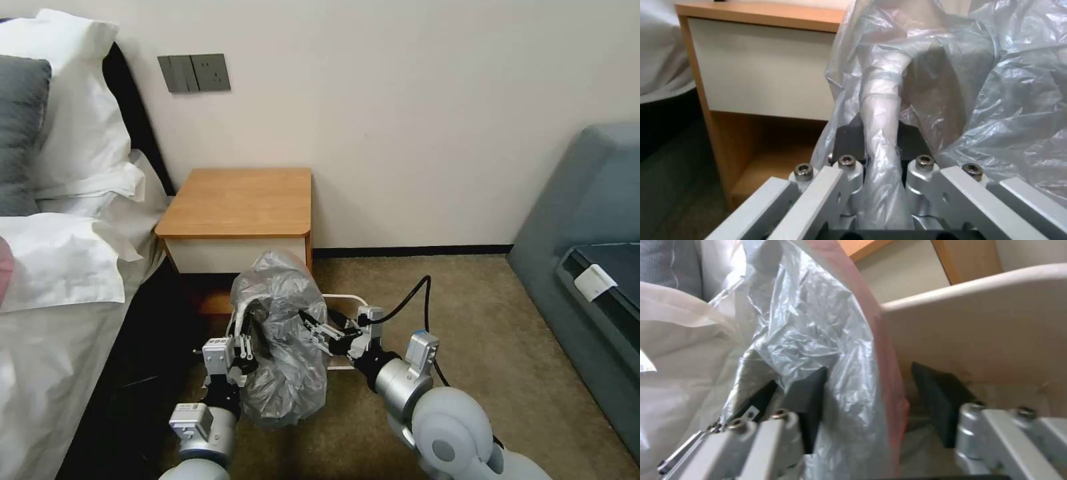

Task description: Pick up the garbage bag from the table and place it over the trash can.

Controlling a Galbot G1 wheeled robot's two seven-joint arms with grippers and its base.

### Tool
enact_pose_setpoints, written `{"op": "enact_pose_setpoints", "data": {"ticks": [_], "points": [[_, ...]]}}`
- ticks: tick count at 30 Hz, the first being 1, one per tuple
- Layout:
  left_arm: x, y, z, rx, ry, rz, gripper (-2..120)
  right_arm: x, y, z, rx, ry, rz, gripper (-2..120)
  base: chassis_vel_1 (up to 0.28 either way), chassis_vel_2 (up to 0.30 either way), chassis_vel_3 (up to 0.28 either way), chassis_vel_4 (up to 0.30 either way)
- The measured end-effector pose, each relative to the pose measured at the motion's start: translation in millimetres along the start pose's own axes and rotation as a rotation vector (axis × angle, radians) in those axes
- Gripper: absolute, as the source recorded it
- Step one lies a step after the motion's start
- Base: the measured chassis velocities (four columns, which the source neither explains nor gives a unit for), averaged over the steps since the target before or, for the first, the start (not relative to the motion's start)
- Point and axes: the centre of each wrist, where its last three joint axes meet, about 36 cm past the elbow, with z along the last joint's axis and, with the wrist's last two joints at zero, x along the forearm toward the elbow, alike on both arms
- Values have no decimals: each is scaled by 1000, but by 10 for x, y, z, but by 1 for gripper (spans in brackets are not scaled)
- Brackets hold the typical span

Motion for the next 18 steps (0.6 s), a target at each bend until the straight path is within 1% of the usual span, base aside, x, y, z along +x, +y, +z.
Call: {"op": "enact_pose_setpoints", "data": {"ticks": [3, 4, 7, 8, 9, 10, 11, 12, 18], "points": [[-3, 1, -1, -1, -2, -3, 8, 9, 9, 9, -3, -5, -4, 34, 0, 0, 0, 0], [-3, 1, -1, -1, -2, -3, 8, 9, 9, 9, -3, -5, -4, 34, 0, 0, 0, 0], [-4, -1, 1, 0, -1, -10, 8, 25, -1, 15, 4, -11, -32, 21, 0, 0, 0, 0], [-5, -1, 3, 1, 2, -16, 8, 33, -14, 17, 12, -12, -47, 18, 0, 0, 0, 0], [-5, -1, 3, 1, 2, -16, 8, 33, -14, 17, 12, -12, -47, 18, 0, 0, 0, 0], [-6, -1, 6, 2, 6, -22, 8, 40, -31, 20, 26, -13, -60, 10, 0, 0, 0, 0], [-5, -1, 8, 3, 8, -24, 8, 43, -39, 24, 33, -13, -67, 7, 0, 0, 0, 0], [-5, 2, 11, 4, 11, -28, 8, 47, -43, 25, 38, -14, -77, 1, 0, 0, 0, 0], [-5, 14, 11, 15, 27, -38, 8, 91, -16, -68, 50, -47, -94, 0, 0, 0, 0, 0]]}}
